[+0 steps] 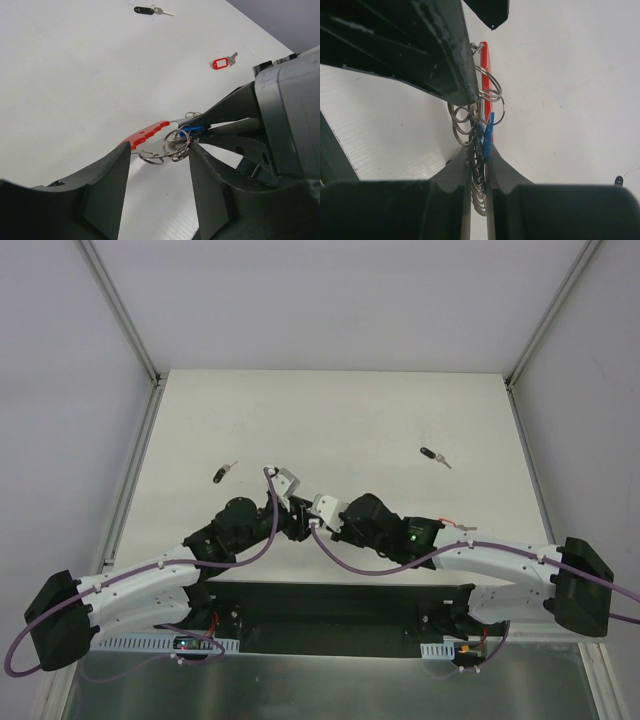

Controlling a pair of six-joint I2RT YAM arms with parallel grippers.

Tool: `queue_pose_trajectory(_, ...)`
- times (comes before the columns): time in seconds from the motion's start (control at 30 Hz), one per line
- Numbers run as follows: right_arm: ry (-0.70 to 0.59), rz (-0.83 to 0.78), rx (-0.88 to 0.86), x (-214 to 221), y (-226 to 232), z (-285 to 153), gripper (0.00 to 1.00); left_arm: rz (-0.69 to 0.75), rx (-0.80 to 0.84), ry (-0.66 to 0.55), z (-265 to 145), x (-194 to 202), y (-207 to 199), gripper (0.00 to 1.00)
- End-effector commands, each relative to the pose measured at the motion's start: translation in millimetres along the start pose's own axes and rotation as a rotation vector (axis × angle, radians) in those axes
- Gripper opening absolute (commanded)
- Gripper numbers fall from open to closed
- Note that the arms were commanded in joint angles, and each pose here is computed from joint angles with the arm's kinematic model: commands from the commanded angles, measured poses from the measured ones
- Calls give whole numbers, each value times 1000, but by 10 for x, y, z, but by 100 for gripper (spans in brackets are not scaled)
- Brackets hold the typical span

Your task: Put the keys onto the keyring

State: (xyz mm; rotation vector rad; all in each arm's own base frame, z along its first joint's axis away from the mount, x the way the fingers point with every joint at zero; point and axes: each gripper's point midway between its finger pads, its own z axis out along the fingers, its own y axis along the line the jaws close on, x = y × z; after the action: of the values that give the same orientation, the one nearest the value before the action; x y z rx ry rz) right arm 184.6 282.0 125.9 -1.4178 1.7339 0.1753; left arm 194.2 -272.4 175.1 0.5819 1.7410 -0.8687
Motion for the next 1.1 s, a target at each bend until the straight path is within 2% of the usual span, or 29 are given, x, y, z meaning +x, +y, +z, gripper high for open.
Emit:
queue_pose_trajectory(0.0,-45,0,-18,-233,1,-40,10,40,-5,-110,59,-316,13,49)
queue_pose_trajectory(0.13,-52,9,-48,-267,47,-42,9,154,88,-127,100,-365,-124,48)
queue_pose_trajectory(0.27,-62,14,-64,-286,78,-60,10,213,98,-99,124,-323,-117,36)
queue_pose_trajectory(0.3,-65,18,-61,-296,68,-67,9,217,97,-90,124,-311,-117,33)
queue_pose_trajectory(0.47,-62,20,-42,-282,29,-81,10,225,42,-29,78,-206,1,29)
queue_pose_trajectory(0.6,-60,21,-42,-286,29,-78,10,203,-23,-32,20,-225,101,17)
queue_pose_trajectory(0.8,-65,28,-44,-309,26,-93,10,125,-150,-43,-12,-283,280,18)
queue_pose_trajectory(0.93,-65,32,-54,-313,50,-81,9,121,-124,-25,20,-269,233,12)
queue_pose_trajectory(1.07,-62,34,-63,-320,63,-81,10,176,-93,1,47,-243,198,6)
